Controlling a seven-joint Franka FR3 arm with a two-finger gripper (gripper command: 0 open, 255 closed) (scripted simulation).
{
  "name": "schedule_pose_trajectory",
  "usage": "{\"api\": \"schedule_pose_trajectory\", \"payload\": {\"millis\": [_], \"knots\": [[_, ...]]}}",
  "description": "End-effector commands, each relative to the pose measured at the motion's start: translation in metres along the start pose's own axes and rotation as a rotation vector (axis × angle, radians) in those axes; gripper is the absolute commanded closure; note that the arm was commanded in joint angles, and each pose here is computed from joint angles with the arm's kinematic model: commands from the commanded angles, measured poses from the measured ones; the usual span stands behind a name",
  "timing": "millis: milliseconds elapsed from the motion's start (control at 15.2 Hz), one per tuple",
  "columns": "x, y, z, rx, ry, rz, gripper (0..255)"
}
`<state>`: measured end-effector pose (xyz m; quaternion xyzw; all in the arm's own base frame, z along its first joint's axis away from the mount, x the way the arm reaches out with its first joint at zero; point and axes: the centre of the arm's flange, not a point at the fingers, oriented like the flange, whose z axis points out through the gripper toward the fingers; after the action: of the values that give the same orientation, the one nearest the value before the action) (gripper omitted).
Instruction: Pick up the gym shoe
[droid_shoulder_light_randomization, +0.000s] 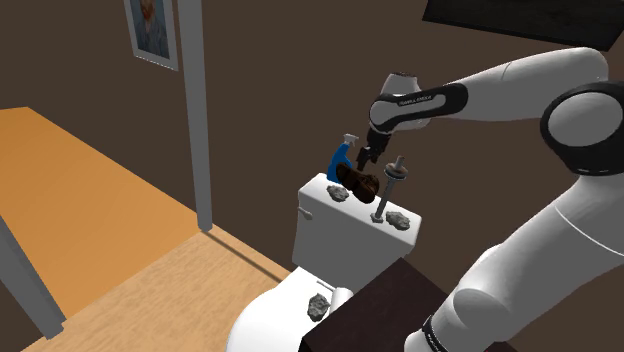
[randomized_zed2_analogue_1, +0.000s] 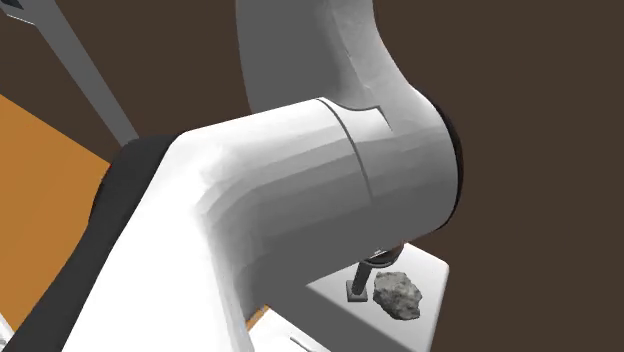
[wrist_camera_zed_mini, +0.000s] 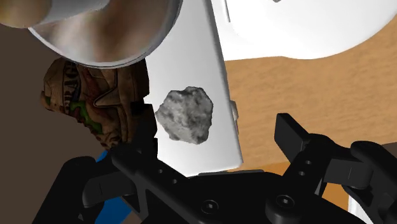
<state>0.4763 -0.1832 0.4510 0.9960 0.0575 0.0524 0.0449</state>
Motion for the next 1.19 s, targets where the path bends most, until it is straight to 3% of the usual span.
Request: {"api": "schedule_pose_trajectory", "payload": {"millis": [0, 858, 1122], "knots": [[0.014, 0.016, 0.014, -0.005, 0.010, -0.022, 0], [0.118, 0.102, 0.110, -0.026, 0.068, -0.159, 0], [0.117, 0.101, 0.126, -0.026, 0.069, -0.159, 0]]}}
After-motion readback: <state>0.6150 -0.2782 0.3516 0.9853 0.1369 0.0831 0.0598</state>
